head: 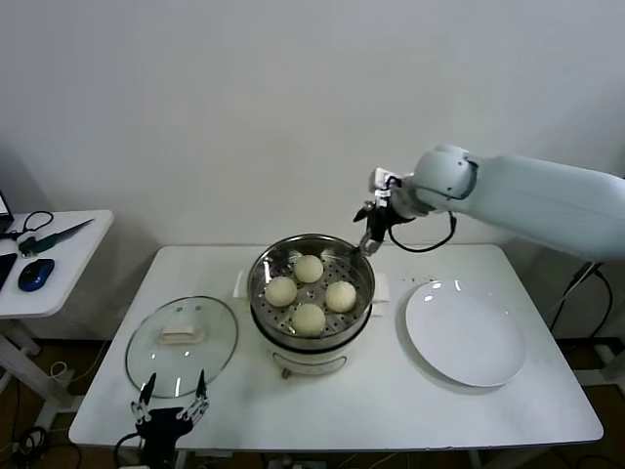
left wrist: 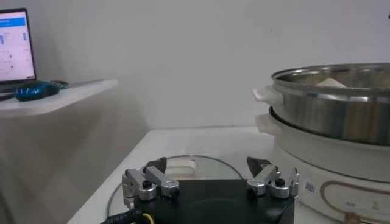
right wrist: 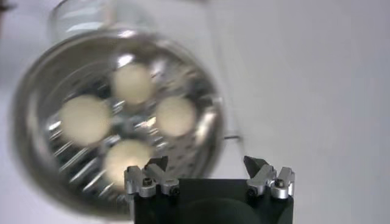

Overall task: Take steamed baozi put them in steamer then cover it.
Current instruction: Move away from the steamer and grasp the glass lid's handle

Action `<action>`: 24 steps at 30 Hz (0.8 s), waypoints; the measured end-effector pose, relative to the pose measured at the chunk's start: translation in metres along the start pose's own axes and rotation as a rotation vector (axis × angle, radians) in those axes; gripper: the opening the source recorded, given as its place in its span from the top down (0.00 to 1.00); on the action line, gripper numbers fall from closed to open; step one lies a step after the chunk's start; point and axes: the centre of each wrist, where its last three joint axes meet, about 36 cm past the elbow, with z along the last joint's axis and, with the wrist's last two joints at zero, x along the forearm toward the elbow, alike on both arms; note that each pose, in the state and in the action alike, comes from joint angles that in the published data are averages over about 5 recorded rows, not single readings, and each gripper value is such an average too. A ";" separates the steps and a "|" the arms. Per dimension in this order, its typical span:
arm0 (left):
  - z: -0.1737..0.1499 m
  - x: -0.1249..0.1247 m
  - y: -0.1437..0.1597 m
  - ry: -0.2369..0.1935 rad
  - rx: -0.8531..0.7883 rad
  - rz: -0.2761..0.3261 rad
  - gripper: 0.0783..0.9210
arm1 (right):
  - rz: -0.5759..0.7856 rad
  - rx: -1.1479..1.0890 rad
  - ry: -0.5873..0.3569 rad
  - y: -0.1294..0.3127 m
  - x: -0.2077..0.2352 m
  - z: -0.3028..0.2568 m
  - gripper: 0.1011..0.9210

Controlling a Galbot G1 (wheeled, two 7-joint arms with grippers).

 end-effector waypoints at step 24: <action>0.000 -0.019 0.020 -0.080 -0.131 0.002 0.12 | 0.598 -0.492 -0.472 0.126 0.014 0.242 0.12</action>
